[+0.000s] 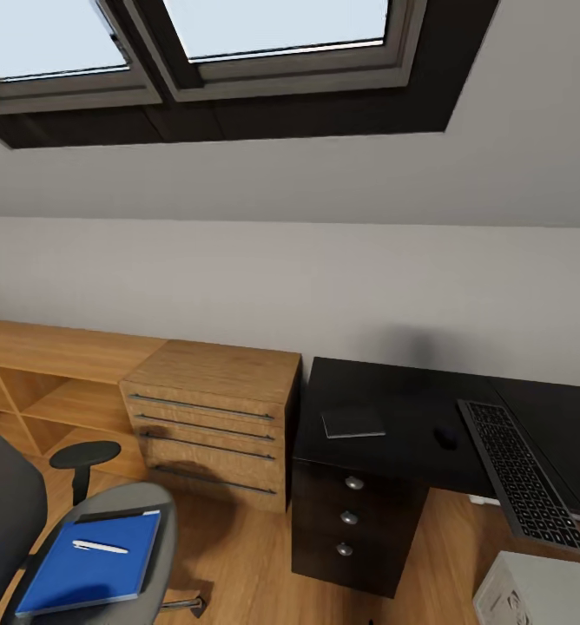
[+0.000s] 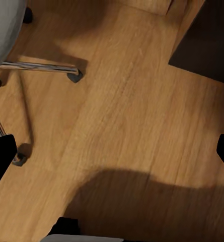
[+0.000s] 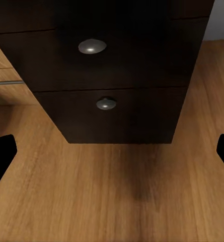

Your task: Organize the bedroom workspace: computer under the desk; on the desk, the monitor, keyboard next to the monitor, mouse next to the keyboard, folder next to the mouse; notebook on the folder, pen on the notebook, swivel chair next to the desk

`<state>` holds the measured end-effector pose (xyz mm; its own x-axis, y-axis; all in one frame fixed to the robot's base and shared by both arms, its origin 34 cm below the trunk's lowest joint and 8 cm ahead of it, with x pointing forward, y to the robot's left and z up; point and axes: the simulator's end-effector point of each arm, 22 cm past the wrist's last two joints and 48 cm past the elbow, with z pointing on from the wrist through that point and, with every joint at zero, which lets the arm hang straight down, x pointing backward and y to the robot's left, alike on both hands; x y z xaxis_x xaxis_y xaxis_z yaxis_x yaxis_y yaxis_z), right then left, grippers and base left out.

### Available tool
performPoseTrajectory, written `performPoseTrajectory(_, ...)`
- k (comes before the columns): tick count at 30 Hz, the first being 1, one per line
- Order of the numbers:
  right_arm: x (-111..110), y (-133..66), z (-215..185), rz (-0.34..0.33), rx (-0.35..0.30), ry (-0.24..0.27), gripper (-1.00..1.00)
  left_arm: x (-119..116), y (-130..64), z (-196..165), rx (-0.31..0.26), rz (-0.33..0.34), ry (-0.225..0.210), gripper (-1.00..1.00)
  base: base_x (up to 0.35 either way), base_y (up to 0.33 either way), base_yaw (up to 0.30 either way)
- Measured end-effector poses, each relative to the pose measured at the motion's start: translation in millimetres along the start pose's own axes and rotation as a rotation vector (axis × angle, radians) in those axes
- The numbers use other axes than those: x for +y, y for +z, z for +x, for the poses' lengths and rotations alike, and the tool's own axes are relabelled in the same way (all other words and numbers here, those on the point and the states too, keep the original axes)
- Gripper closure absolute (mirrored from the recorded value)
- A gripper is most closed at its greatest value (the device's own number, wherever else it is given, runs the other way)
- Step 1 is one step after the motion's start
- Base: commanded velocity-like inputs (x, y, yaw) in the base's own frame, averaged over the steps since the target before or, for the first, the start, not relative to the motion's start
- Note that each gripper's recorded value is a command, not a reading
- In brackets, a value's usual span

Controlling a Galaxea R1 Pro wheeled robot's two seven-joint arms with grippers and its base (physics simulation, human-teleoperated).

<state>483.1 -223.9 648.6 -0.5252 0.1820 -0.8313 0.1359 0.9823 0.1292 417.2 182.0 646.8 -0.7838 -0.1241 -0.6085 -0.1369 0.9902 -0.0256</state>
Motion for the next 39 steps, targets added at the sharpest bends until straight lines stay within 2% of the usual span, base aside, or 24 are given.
performPoseTrajectory(1,-0.1,0.1,-0.3,0.000,-0.001,0.000,-1.00,0.0,0.0,-1.4,-0.003,0.000,-0.001,-1.00,0.000,0.000,0.000)
performPoseTrajectory(2,1.9,1.9,-7.1,-0.009,-0.021,-0.005,-1.00,-6.7,-2.4,-27.2,-0.055,0.016,-0.016,-1.00,0.000,0.000,0.000)
performPoseTrajectory(3,4.0,4.1,-13.2,-0.013,-0.036,-0.003,-1.00,-9.4,-3.6,-35.4,-0.070,0.022,-0.022,-1.00,0.000,0.000,0.000)
performPoseTrajectory(7,14.8,13.6,-40.7,-0.032,-0.096,0.012,-1.00,-17.1,-8.2,-60.7,-0.117,0.040,-0.037,-1.00,0.000,0.000,0.000)
performPoseTrajectory(8,22.3,19.0,-59.8,-0.046,-0.137,0.022,-1.00,-21.2,-11.7,-76.1,-0.143,0.051,-0.045,-1.00,0.000,0.000,0.000)
performPoseTrajectory(11,31.8,27.5,-87.9,-0.059,-0.182,0.040,-1.00,-28.1,-18.6,-99.5,-0.170,0.069,-0.052,-1.00,0.000,0.000,0.000)
performPoseTrajectory(15,39.2,44.0,-123.4,-0.061,-0.194,0.056,-1.00,-39.3,-31.0,-129.8,-0.197,0.098,-0.053,-1.00,0.000,0.000,0.000)
performPoseTrajectory(17,37.7,58.5,-150.6,-0.045,-0.178,0.060,-1.00,-45.7,-40.5,-148.1,-0.209,0.113,-0.054,-1.00,0.000,0.000,0.000)
performPoseTrajectory(23,35.8,82.0,-210.1,0.013,-0.145,0.054,-1.00,-57.6,-59.5,-175.2,-0.214,0.118,-0.069,-1.00,0.000,0.000,0.000)
performPoseTrajectory(30,40.2,93.1,-290.0,0.055,-0.167,0.050,-1.00,-78.0,-70.2,-200.3,-0.190,0.113,-0.085,-1.00,0.000,0.000,0.000)
performPoseTrajectory(34,37.6,94.0,-311.0,0.066,-0.164,0.044,-1.00,-85.5,-71.4,-218.1,-0.192,0.114,-0.084,-1.00,0.000,0.000,0.000)
performPoseTrajectory(39,34.7,94.3,-320.7,0.069,-0.157,0.031,-1.00,-88.3,-61.0,-208.1,-0.150,0.103,-0.065,-1.00,0.000,0.000,0.000)
